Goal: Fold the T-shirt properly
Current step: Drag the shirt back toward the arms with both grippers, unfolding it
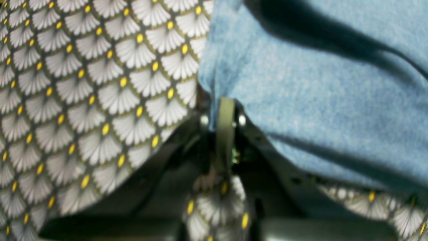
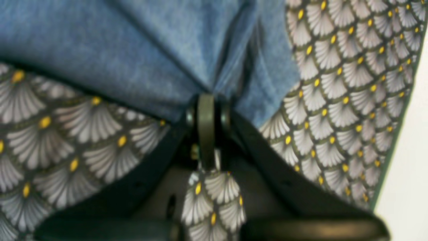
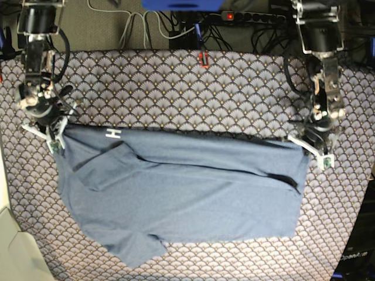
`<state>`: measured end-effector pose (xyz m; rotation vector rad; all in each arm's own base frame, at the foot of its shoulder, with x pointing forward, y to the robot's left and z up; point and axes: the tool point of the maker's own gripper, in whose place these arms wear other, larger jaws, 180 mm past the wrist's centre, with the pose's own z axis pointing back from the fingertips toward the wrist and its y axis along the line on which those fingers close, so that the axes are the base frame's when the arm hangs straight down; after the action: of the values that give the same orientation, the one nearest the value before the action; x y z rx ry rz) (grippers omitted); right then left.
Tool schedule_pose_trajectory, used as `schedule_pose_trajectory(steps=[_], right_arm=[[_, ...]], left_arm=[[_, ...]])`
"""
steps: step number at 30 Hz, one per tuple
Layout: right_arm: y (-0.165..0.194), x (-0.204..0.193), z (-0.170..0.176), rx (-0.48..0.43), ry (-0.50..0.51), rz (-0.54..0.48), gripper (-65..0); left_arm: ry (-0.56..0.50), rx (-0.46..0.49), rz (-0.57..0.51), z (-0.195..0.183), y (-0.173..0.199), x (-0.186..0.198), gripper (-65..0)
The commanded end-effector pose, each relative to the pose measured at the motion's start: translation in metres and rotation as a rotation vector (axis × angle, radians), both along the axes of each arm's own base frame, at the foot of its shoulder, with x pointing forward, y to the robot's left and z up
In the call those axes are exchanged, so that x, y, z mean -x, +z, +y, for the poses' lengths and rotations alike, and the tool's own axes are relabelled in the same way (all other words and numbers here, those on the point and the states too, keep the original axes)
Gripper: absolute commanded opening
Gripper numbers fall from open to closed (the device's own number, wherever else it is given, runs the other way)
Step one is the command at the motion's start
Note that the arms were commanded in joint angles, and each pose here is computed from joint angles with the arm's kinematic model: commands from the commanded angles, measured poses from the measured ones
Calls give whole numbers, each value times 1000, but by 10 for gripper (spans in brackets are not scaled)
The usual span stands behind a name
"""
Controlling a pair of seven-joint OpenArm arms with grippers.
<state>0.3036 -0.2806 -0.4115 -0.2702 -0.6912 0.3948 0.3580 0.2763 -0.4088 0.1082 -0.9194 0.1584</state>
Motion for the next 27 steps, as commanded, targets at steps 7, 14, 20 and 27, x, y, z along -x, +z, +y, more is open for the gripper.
schedule_pose_trajectory(steps=[7,14,20,27], right_arm=[[9,21,-1,39,32,-11,-650],[17,54,-8,79,38,1,-650],[7,81,0,72,93,67,-650],[-6,114,0,35,96,143,-650]], left_arm=[[-34,-56,-10,-2,15,32,-646],[-10,-79,37,9,10,85,-646],[23,-103,87,24,3,124,-646],[24,-105,143,26,-9,147,-646]])
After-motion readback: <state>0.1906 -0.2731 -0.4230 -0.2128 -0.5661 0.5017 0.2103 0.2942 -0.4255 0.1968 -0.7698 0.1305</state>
